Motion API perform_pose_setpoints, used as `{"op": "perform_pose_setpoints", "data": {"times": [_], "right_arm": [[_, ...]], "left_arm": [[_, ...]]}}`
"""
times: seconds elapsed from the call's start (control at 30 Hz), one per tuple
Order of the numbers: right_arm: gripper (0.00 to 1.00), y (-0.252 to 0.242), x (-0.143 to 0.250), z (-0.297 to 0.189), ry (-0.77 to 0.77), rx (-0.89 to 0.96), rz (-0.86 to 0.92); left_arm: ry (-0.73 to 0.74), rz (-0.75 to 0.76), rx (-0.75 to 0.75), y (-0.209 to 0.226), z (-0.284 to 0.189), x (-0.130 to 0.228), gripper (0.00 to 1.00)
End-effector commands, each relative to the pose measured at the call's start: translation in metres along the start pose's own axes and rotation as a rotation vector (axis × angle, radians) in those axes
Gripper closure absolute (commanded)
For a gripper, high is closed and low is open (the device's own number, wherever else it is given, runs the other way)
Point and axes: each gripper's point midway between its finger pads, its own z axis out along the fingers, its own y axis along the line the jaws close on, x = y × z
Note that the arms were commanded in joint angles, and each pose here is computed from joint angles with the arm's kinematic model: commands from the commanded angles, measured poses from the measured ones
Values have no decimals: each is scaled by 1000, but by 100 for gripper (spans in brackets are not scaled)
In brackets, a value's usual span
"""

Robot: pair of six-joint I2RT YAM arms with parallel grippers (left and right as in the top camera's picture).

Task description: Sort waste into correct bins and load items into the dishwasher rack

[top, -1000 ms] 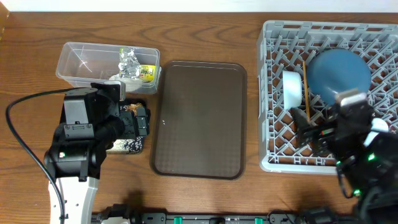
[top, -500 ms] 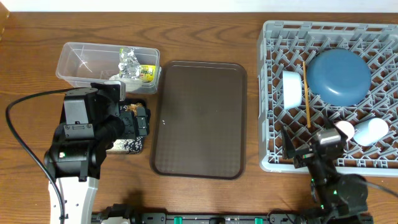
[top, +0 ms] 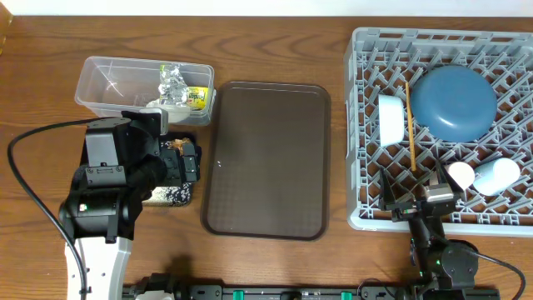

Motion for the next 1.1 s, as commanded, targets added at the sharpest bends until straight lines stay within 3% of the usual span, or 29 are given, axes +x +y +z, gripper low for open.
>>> {"op": "perform_pose_setpoints", "data": {"times": [0.0,0.2,0.77,1.07], "right_arm": [[1,-2,4,0,12,4,8],[1,1,32,-2,127,-5,19],[1,1,32,-2,129,-6,19],[1,1,32,-2,129,-6,19]], "left_arm": [[-15,13,-11,1,-3,-5,2],[-14,13,-11,1,-3,-5,2],[-14,13,-11,1,-3,-4,2],[-161,53,-48,2,-33,19,2]]}}
